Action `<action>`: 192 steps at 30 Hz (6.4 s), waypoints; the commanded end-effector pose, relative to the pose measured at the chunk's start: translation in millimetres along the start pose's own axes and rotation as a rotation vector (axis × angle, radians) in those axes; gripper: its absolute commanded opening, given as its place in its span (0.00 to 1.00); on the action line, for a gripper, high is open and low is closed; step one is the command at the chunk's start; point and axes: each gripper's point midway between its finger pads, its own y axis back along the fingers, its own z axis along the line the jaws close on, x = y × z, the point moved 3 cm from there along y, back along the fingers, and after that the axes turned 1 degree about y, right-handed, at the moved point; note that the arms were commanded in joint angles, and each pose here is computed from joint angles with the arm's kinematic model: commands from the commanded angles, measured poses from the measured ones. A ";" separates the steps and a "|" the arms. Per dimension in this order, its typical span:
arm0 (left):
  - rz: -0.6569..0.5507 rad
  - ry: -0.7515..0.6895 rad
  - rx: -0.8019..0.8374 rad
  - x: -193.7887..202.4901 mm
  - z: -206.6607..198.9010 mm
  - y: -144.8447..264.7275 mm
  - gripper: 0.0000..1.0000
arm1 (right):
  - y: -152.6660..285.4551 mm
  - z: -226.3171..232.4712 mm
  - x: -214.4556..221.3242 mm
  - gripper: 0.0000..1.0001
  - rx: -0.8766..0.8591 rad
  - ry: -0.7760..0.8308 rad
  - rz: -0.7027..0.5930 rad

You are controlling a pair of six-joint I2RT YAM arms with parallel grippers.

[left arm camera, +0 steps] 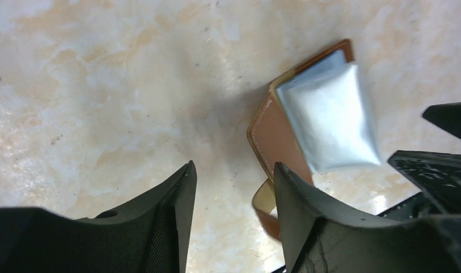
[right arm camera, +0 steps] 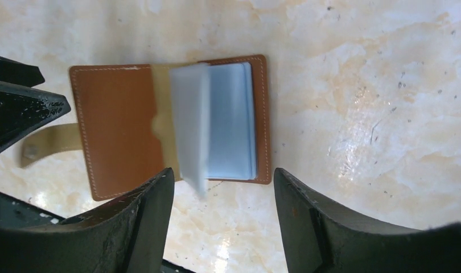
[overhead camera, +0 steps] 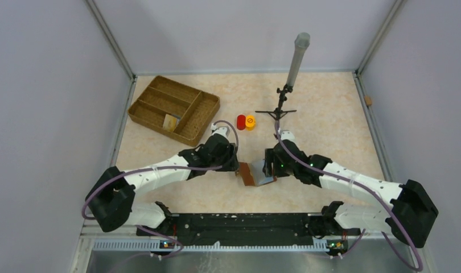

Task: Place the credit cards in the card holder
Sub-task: Open the card holder at the center of the board, then turn over the card slot in the card holder, then pick up the credit card from the storage box.

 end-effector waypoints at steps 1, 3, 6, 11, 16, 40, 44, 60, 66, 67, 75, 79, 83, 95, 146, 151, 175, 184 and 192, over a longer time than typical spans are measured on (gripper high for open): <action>-0.084 -0.019 0.075 -28.3 -23.8 22.7 0.57 | 16.8 15.8 -27.3 0.62 -0.079 -0.001 -0.081; -0.086 -0.016 0.107 -31.0 -30.4 26.7 0.57 | 14.7 17.5 -25.0 0.60 -0.094 -0.002 -0.078; -0.078 -0.002 0.150 -31.3 -38.1 27.2 0.59 | 5.8 12.2 -18.6 0.57 -0.076 -0.006 -0.058; -0.044 0.023 0.210 -24.7 -46.7 19.7 0.63 | -6.7 8.0 -15.0 0.57 -0.126 -0.048 -0.045; -0.036 0.048 0.244 -22.2 -51.7 13.3 0.64 | -20.4 0.1 -7.1 0.53 -0.156 -0.079 -0.014; 0.028 0.089 0.180 -2.1 -34.9 -6.4 0.28 | -43.7 9.2 17.6 0.25 -0.258 -0.142 0.096; 0.026 0.110 0.166 0.3 -30.7 -6.5 0.13 | -39.0 15.9 14.0 0.22 -0.296 -0.158 0.093; 0.009 0.172 0.183 6.3 -20.7 -12.6 0.00 | -41.6 31.1 15.5 0.20 -0.404 -0.153 0.108; 0.010 0.205 0.202 11.3 -13.6 -18.1 0.00 | -33.2 53.3 12.9 0.21 -0.548 -0.129 0.111; 0.011 0.209 0.205 12.5 -11.9 -18.9 0.00 | -31.7 56.5 13.6 0.21 -0.571 -0.123 0.112; -0.010 0.223 0.257 14.0 -9.5 -20.3 0.00 | -42.5 64.4 29.6 0.23 -0.624 -0.095 0.156; -0.021 0.229 0.273 15.1 -6.6 -20.4 0.00 | -46.1 74.1 38.2 0.24 -0.657 -0.083 0.182; -0.028 0.230 0.268 15.5 -1.9 -20.8 0.00 | -47.4 84.2 40.2 0.24 -0.665 -0.062 0.183; -0.071 0.216 0.241 11.6 8.0 -2.4 0.43 | -52.1 72.5 30.8 0.21 -0.482 -0.041 0.127; -0.006 0.014 -0.005 18.0 16.8 -28.3 0.39 | -49.4 24.8 34.9 0.36 -0.188 -0.065 0.066; 0.006 0.006 -0.029 22.4 19.1 -30.1 0.37 | -47.8 20.0 37.4 0.35 -0.165 -0.060 0.076; -0.240 0.117 0.011 -80.0 11.0 66.9 0.85 | 29.4 53.4 -49.0 0.61 -0.281 0.046 -0.137; -0.335 0.264 -0.360 -162.8 127.7 91.1 0.89 | 38.1 53.2 -58.7 0.69 -0.299 0.073 -0.201; -0.360 0.403 -0.485 -209.6 187.2 63.6 0.77 | 42.5 61.7 -56.4 0.70 -0.387 0.086 -0.229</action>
